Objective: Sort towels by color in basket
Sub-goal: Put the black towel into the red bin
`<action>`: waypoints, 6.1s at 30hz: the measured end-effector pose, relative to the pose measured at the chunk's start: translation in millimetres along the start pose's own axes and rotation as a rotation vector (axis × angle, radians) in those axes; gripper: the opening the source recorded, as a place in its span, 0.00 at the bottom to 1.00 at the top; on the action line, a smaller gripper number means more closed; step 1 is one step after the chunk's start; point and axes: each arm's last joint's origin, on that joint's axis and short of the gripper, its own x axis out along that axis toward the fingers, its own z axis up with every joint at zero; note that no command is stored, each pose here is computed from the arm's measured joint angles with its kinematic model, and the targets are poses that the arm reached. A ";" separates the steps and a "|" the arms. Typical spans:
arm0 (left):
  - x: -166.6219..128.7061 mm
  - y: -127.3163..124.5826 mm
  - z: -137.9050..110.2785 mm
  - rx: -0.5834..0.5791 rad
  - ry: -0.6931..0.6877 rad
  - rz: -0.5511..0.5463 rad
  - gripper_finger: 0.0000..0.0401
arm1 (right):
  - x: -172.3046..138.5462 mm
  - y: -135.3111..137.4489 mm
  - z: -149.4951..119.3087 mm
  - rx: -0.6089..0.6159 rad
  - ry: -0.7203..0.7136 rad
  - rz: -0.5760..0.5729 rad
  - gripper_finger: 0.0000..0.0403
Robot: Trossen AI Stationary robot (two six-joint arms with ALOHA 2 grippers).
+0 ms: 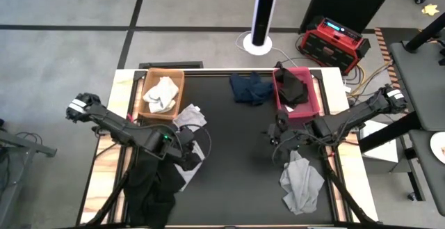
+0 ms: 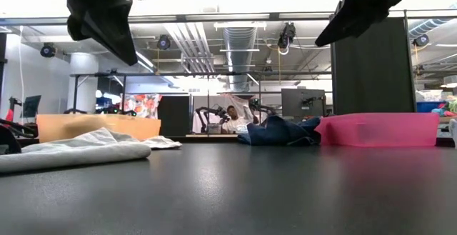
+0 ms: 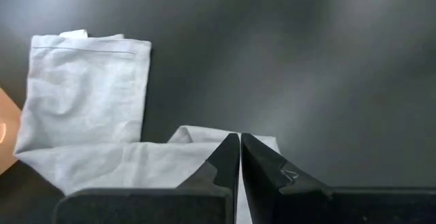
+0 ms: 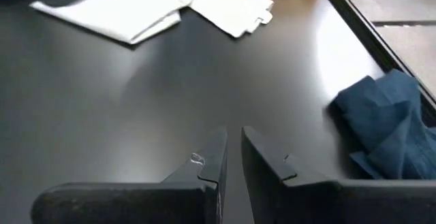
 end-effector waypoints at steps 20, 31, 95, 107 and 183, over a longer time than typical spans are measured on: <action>2.7 -42.4 5.3 0.160 0.066 0.087 0.00 | -20.8 25.9 -24.3 0.011 0.123 0.078 0.09; -1.0 -35.4 -1.3 0.119 0.230 0.106 0.00 | -23.6 21.2 -35.4 0.050 0.213 0.004 0.09; -29.7 29.1 -38.2 -0.210 0.528 0.170 0.03 | -22.7 15.1 -29.6 -0.059 0.056 -0.219 0.09; -17.0 23.8 -46.1 -0.215 0.619 0.266 0.39 | -22.7 14.7 -29.4 -0.064 0.047 -0.235 0.09; -223.5 -21.9 75.6 0.372 -0.825 0.320 0.00 | -21.2 23.2 -14.8 -0.076 -0.062 -0.152 0.29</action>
